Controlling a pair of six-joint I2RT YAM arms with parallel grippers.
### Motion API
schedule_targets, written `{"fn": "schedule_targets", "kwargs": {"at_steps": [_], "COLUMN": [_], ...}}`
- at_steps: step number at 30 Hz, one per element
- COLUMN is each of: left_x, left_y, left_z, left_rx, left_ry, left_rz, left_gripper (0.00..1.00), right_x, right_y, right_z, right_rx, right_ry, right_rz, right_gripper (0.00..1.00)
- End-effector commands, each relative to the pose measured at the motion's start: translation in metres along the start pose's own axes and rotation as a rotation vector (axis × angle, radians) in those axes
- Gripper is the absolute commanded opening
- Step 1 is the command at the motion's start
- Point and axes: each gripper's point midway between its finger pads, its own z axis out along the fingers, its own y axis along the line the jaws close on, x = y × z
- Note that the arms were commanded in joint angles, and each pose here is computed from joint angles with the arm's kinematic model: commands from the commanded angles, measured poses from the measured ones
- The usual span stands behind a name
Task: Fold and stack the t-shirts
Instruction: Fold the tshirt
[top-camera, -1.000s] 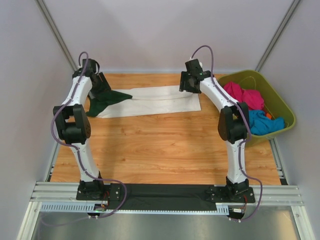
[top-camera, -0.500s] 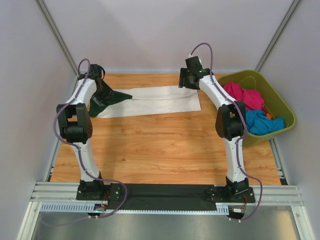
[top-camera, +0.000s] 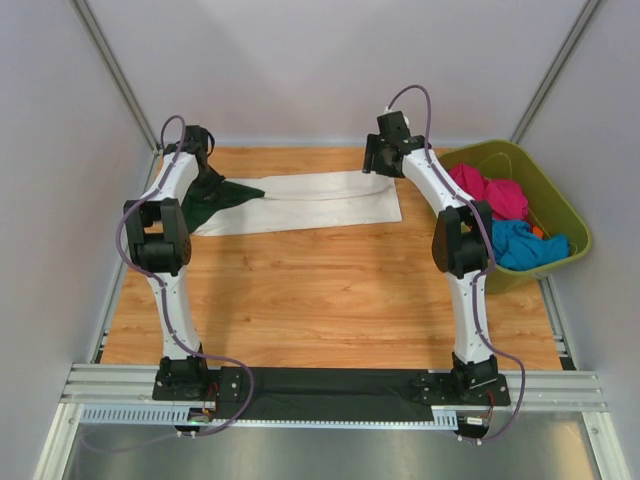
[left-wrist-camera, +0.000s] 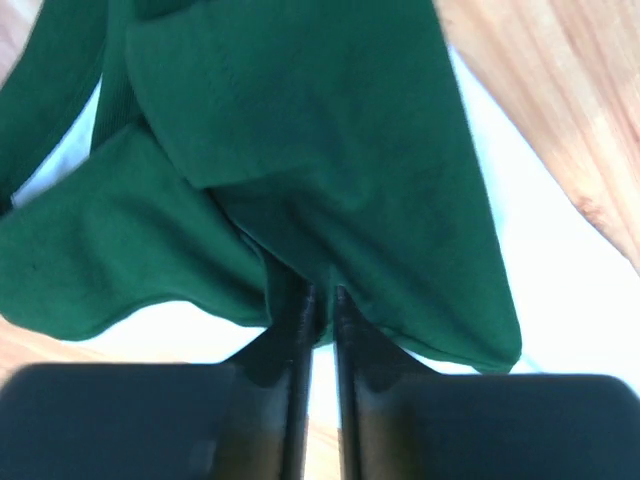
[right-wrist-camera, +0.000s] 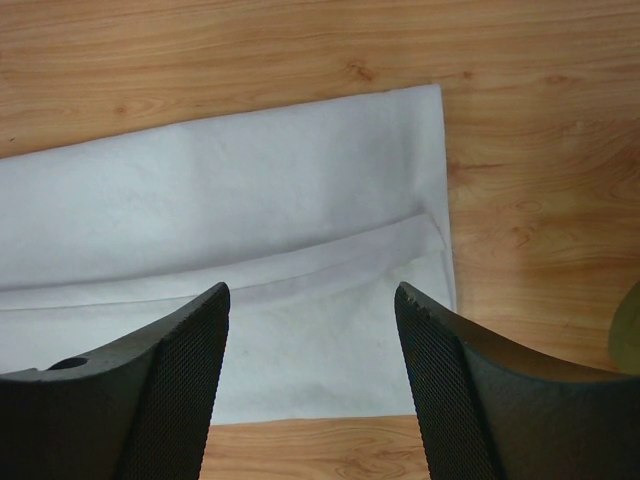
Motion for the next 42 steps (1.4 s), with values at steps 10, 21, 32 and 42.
{"fn": "schedule_targets", "kwargs": {"at_steps": [10, 21, 32, 42], "left_x": [-0.027, -0.064, -0.069, -0.052], "left_y": [-0.016, -0.049, -0.069, -0.098], "left_z": [-0.022, -0.083, -0.115, -0.131], "left_rx": [0.032, 0.154, 0.175, 0.233], "left_ry": [-0.075, -0.219, -0.321, -0.35], "left_rz": [0.025, 0.102, 0.308, 0.441], "left_gripper": [0.0, 0.0, 0.0, 0.0], "right_x": [-0.016, -0.013, -0.003, 0.01], "right_y": [0.001, -0.001, -0.003, -0.006], "right_z": [0.0, 0.001, 0.004, 0.011], "right_rx": [-0.016, -0.009, -0.006, -0.002], "right_ry": [-0.035, -0.024, 0.002, 0.037], "right_rz": [0.009, 0.019, 0.025, 0.023], "right_gripper": [0.68, 0.68, 0.68, 0.67]}}
